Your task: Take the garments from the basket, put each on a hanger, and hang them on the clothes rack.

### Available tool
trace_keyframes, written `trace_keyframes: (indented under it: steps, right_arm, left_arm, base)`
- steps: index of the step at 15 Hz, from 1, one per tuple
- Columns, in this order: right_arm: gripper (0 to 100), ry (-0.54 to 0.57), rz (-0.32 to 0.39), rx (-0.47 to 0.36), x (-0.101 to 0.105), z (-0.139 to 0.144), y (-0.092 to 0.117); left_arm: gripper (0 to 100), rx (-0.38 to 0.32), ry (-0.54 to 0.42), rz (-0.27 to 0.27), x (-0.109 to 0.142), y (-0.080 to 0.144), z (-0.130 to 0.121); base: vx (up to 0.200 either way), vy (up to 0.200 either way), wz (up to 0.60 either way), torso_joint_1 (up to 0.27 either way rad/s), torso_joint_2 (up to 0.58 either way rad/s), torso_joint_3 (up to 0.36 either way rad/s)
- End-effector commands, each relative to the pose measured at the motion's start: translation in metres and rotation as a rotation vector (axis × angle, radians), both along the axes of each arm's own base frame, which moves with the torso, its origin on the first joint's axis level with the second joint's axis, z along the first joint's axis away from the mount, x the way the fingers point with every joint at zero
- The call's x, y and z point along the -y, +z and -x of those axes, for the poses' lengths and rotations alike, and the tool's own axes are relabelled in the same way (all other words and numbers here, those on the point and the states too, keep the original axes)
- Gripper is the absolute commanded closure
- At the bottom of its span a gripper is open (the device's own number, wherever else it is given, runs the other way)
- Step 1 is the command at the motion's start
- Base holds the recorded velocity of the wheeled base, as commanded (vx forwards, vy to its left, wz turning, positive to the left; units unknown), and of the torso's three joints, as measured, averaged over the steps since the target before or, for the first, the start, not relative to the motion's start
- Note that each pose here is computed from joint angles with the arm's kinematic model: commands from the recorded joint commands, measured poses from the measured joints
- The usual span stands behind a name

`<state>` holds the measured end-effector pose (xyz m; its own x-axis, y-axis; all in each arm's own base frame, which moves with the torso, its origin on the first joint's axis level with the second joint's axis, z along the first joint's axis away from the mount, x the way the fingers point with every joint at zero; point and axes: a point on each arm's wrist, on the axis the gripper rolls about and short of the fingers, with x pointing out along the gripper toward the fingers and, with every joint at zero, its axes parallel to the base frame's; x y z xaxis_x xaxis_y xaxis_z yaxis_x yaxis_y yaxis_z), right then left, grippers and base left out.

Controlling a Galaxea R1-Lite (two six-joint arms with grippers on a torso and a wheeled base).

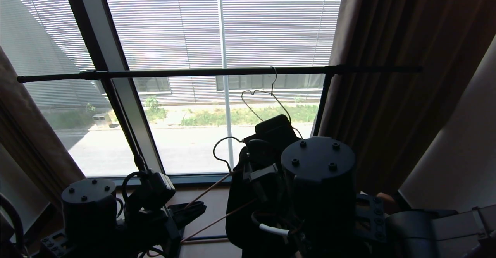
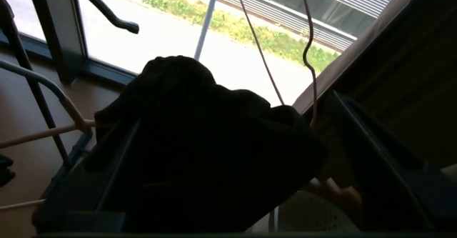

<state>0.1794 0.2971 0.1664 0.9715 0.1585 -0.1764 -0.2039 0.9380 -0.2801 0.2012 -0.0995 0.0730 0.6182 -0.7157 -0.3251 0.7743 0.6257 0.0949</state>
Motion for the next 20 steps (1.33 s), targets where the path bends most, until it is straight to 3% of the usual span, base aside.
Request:
trace_keyframes:
  steps: [1,4,20]
  right_arm:
    - [0,0.007,-0.001,0.0,-0.001,0.002,0.001]
    - [0,0.007,0.005,-0.002,0.0,0.003,-0.001]
    - [0,0.009,0.006,-0.001,0.012,0.009,0.004]
  left_arm:
    - [100,-0.001,0.001,0.002,0.0,0.0,0.0]
    - [100,0.024,0.003,0.024,0.0,0.003,0.0]
    - [100,0.013,0.015,0.027,-0.001,0.001,-0.003]
  base:
    - [0.0,0.0,0.0,0.0,0.0,0.0]
    - [0.0,0.0,0.0,0.0,0.0,0.0]
    - [0.0,0.0,0.0,0.0,0.0,0.0]
